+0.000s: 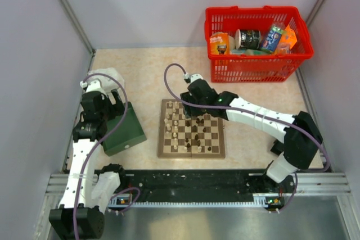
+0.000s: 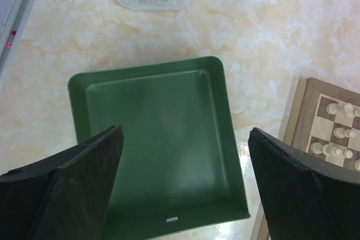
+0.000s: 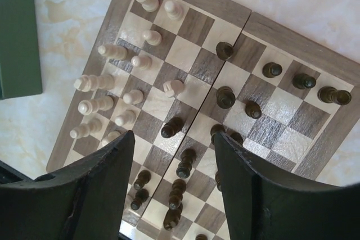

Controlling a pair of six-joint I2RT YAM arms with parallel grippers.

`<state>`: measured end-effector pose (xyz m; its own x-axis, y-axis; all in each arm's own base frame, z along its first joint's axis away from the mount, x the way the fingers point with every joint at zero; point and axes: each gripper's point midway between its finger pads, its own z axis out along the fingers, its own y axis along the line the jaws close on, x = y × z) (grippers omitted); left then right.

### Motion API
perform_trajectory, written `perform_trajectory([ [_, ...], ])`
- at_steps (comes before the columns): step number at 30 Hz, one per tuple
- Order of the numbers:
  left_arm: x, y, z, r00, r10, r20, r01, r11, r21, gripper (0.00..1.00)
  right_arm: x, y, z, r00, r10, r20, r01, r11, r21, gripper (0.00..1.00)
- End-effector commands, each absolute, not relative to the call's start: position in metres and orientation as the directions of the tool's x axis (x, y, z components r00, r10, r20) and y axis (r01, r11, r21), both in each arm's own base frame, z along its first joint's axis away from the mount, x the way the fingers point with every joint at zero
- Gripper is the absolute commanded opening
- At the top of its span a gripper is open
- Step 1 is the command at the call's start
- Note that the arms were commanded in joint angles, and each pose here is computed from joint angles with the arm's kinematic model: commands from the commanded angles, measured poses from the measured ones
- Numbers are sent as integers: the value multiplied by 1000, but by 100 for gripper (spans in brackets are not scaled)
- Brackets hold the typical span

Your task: Set up the chess pieces on the board

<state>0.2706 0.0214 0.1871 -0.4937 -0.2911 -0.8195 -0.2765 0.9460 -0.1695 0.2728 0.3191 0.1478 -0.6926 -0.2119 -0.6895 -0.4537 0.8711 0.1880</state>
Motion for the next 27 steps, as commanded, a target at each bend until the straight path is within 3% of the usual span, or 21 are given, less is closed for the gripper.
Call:
perform_trajectory([
  [1, 272, 24, 193, -472, -281, -835, -278, 947, -162, 98, 286, 322, 157, -672, -216, -709, -432, 891, 138, 58],
  [9, 271, 25, 193, -471, -281, -836, -282, 946, -159, 98, 322, 326, 154, -647, -253, -719, -409, 911, 48, 56],
  [27, 270, 26, 193, -468, -278, -839, -282, 947, -156, 98, 355, 325, 106, -719, -297, -629, -431, 900, 68, 49],
])
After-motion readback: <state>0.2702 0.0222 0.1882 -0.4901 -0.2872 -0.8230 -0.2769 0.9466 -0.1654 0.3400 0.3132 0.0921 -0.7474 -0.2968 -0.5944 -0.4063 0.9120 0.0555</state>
